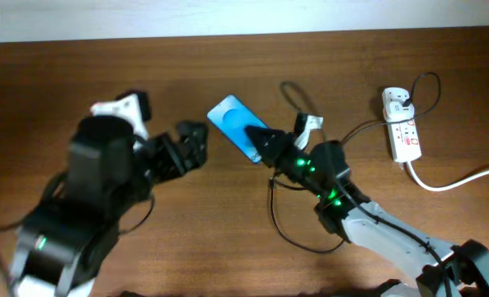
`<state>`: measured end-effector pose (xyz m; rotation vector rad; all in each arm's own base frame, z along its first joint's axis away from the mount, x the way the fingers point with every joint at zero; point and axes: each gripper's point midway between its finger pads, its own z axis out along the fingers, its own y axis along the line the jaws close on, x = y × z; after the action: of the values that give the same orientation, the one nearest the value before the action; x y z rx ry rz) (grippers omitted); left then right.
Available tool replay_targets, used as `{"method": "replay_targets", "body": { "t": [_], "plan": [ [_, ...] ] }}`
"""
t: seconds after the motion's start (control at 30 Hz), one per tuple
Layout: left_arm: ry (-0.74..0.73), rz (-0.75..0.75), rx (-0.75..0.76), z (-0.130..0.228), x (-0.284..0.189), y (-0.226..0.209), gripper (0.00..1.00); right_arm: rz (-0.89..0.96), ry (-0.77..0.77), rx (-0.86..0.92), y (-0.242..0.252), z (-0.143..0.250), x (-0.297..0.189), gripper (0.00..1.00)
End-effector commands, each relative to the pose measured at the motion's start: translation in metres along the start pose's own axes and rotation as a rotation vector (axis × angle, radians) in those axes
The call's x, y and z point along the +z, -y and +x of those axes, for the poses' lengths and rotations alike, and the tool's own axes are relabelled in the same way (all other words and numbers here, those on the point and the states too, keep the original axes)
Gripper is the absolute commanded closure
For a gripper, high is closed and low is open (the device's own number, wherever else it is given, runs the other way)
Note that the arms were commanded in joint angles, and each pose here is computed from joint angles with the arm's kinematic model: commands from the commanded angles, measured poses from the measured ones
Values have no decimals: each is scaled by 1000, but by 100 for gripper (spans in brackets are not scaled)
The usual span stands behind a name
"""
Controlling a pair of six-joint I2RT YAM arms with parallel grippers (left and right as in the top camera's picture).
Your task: Plug charger to phone and switch on socket
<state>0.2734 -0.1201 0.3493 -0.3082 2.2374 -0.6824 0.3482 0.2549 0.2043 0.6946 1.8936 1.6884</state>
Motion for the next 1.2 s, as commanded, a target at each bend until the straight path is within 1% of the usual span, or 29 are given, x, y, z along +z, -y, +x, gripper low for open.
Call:
{"method": "replay_targets", "body": {
  "t": [0.0, 0.03, 0.07, 0.1, 0.13, 0.17, 0.23, 0.27, 0.3, 0.37, 0.4, 0.47, 0.53, 0.57, 0.6, 0.63, 0.67, 0.7, 0.73, 0.77, 0.8, 0.93, 1.07, 1.17],
  "plan": [
    [63, -44, 46, 9, -44, -18, 1, -23, -203, 232, -13, 20, -8, 96],
    [38, -63, 38, 23, -50, -29, 1, -22, -241, 231, -13, 23, -11, 96],
    [7, -78, -17, 46, -57, -44, 1, -26, -284, 226, -15, 27, -15, 96],
    [2, -74, -38, 53, -58, -49, 1, -36, -304, 218, -18, 28, -16, 96],
    [3, -74, -93, 68, -56, -61, 1, -47, -331, 207, -21, 31, -19, 96],
    [-11, -65, -123, 79, -50, -67, 1, -49, -339, 192, -21, 31, -20, 96],
    [-65, 28, -219, 99, -20, -64, 1, -51, -343, 174, -20, 31, -20, 96],
    [-65, 93, -280, 99, -3, -56, 1, -51, -340, 172, -20, 31, -20, 96],
    [-53, 139, -356, 95, 7, -50, 1, -62, -317, 114, -20, 28, -19, 96],
    [-78, 121, -553, 97, 25, -54, 1, -71, -262, 54, -20, 19, -16, 96],
    [-91, 135, -573, 96, 33, -50, 1, -73, -250, 37, -20, 17, -15, 96],
    [-119, 211, -583, 83, 58, -30, 1, -71, -261, 54, -20, 19, -16, 96],
    [-226, 226, -694, 88, 92, -19, 1, -66, -296, 90, -20, 25, -17, 96],
    [-287, 245, -699, 93, 110, -14, 0, -63, -297, 110, -20, 25, -17, 96],
    [-328, 259, -698, 97, 122, -10, 5, -58, -301, 143, -20, 25, -17, 96],
    [-342, 257, -700, 98, 137, -11, 14, -52, -310, 180, -20, 27, -18, 96],
    [-339, 258, -700, 97, 141, -11, 17, -49, -311, 192, -20, 27, -18, 96],
    [-317, 253, -699, 94, 145, -13, 22, -48, -312, 199, -20, 27, -18, 96],
    [-277, 236, -701, 89, 148, -17, 29, -48, -311, 199, -20, 27, -18, 96],
    [-258, 224, -703, 86, 149, -20, 43, -46, -307, 202, -20, 26, -18, 96],
    [-245, 218, -704, 85, 150, -22, 45, -40, -303, 225, -19, 25, -17, 96],
    [-144, 203, -702, 68, 153, -28, 46, 6, -299, 275, -9, 26, -17, 96],
    [-101, 178, -728, 62, 155, -34, 54, 13, -302, 323, -9, 26, -17, 96],
    [-79, 216, -719, 54, 154, -27, 60, 19, -302, 326, -7, 26, -17, 96]
  ]
}}
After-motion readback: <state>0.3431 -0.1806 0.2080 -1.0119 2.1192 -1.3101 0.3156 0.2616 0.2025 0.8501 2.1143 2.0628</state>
